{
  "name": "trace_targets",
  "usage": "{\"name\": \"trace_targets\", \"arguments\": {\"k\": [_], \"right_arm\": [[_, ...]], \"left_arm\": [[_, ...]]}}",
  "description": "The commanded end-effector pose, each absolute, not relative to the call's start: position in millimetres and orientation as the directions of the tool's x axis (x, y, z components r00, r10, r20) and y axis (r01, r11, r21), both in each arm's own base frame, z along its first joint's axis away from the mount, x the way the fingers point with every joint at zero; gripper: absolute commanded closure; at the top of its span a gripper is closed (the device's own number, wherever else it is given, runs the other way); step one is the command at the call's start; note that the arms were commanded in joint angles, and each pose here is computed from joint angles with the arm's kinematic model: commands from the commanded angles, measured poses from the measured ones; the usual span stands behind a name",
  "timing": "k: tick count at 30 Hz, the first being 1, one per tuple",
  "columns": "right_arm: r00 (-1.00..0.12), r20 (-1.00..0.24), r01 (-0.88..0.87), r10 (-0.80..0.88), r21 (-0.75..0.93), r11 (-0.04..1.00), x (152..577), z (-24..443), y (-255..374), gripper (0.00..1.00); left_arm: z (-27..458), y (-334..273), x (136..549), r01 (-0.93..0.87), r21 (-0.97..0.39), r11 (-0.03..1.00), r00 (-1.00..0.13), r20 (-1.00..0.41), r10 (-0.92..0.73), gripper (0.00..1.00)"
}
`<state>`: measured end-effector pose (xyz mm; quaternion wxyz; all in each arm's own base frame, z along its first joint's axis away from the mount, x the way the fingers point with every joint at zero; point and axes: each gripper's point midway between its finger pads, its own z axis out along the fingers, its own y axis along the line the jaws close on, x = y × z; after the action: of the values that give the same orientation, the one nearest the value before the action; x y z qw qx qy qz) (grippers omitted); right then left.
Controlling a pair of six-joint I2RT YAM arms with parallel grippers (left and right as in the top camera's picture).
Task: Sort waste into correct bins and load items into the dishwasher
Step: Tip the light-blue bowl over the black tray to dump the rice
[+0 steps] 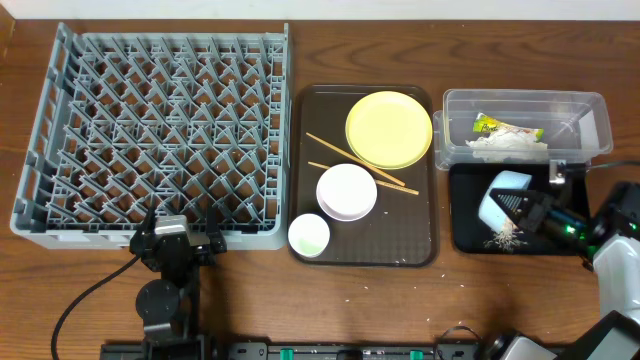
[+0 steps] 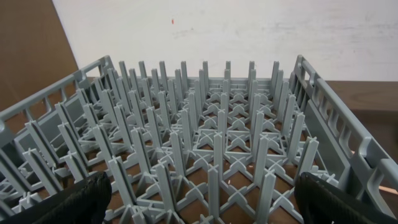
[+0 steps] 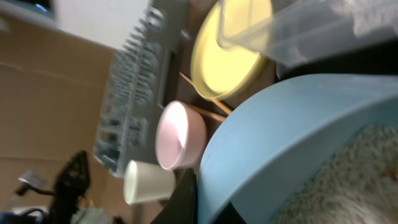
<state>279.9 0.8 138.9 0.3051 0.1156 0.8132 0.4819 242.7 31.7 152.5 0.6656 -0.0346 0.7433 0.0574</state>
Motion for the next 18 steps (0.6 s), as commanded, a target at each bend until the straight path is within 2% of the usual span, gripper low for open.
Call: {"name": "trace_targets", "arguments": {"k": [1,4,6,7,14,17,18], "right_arm": [[-0.714,-0.444,-0.258,0.541,0.886,0.386,278,172,-5,0.99],[-0.692,-0.436,-0.271,0.576,0.896,0.352,276,175,-12,0.99],[-0.669,-0.407,-0.291,0.621,0.913,0.285,274,182,-21,0.99],[-0.668,-0.352,-0.244,0.656,0.936,0.254,275,177,-29,0.99],[-0.647,-0.188,-0.116,0.739,0.982,0.149,275,157,-54,0.99],[-0.642,-0.08,-0.043,0.762,0.997,0.068,275,156,-59,0.99],[-0.633,-0.001,0.008,0.774,1.0,0.007,274,157,-63,0.99]], "left_arm": [[137,36,241,-0.149,0.045,0.988,-0.16,-0.987,0.021,0.05],[137,36,241,-0.149,0.045,0.988,-0.16,-0.987,0.021,0.05],[137,36,241,-0.149,0.045,0.988,-0.16,-0.987,0.021,0.05],[137,36,241,-0.149,0.045,0.988,-0.16,-0.987,0.021,0.05],[137,36,241,-0.149,0.045,0.988,-0.16,-0.987,0.021,0.05],[137,36,241,-0.149,0.045,0.988,-0.16,-0.987,0.021,0.05],[137,36,241,-0.149,0.045,0.988,-0.16,-0.987,0.021,0.05]]}}
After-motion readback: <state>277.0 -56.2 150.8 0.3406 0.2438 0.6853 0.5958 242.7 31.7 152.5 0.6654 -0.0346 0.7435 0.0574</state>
